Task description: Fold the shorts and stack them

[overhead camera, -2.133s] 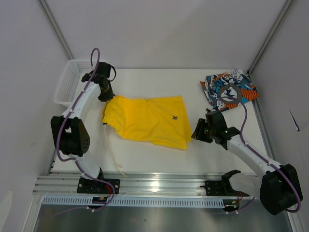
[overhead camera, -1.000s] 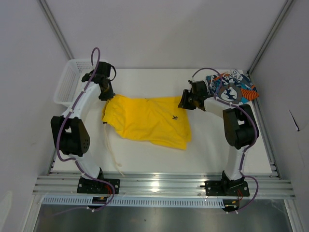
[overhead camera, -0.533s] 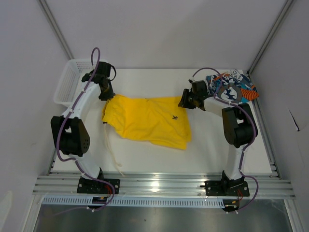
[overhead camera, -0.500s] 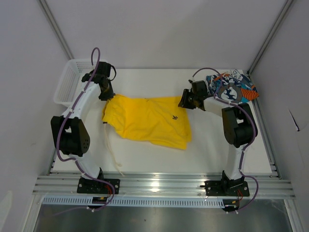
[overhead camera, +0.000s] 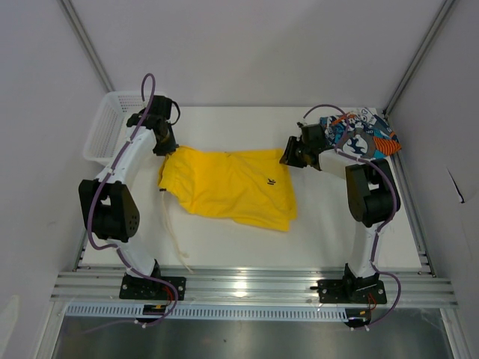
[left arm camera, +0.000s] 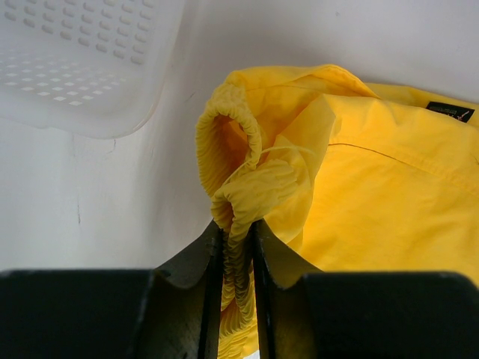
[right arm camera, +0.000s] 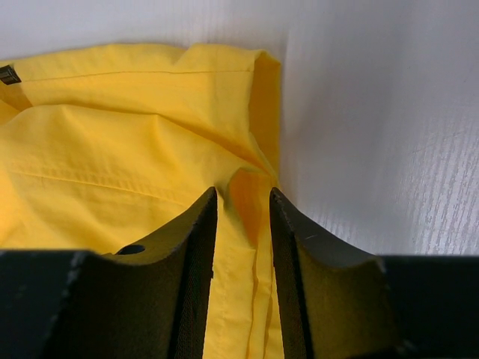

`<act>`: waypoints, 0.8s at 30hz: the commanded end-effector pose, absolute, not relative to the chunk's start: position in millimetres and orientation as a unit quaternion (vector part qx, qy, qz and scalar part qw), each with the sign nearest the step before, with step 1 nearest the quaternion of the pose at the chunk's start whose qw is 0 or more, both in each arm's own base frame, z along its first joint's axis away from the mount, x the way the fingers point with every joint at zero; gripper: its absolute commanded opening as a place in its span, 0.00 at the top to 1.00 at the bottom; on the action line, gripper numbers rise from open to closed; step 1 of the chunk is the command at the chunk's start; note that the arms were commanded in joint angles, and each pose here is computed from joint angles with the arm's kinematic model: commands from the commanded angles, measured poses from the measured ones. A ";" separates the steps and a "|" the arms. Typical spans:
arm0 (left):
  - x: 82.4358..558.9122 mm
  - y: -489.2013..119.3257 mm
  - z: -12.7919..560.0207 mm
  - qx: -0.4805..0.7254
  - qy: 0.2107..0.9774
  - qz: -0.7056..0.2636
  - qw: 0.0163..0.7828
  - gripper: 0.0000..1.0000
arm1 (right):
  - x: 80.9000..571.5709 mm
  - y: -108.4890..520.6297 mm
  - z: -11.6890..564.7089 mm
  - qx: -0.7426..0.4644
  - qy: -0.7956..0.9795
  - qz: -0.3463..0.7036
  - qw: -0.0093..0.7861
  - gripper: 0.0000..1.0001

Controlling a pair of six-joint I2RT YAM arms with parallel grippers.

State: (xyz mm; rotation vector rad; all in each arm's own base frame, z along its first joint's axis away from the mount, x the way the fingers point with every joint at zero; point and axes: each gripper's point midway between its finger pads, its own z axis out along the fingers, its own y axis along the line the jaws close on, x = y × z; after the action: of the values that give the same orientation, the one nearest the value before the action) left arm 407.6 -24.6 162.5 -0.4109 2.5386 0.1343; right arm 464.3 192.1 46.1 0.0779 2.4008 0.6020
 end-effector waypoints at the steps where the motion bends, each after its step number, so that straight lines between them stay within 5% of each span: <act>1: 416.3 -27.8 176.2 -0.143 0.941 0.043 0.304 0.79 | 478.1 195.9 52.5 0.026 0.906 0.242 0.347 0.63; 11: 416.1 -28.2 175.1 -0.142 0.941 0.043 0.303 0.79 | 483.2 215.0 48.0 0.014 0.895 0.289 0.340 0.72; 14: 416.5 -28.0 174.7 -0.142 0.941 0.044 0.303 0.79 | 485.4 218.6 47.3 0.014 0.893 0.299 0.335 0.86; 15: 417.0 -28.0 176.4 -0.143 0.941 0.044 0.305 0.79 | 487.1 217.6 49.2 0.017 0.892 0.300 0.337 0.99; 24: 416.8 -26.1 173.7 -0.143 0.941 0.050 0.301 0.79 | 517.7 186.7 106.4 0.059 0.855 0.309 0.412 1.00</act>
State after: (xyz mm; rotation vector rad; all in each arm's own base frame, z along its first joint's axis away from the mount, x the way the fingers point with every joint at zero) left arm 407.7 -25.2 162.6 -0.4089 2.5381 0.1353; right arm 484.3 197.5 37.5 0.1347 2.3548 0.7531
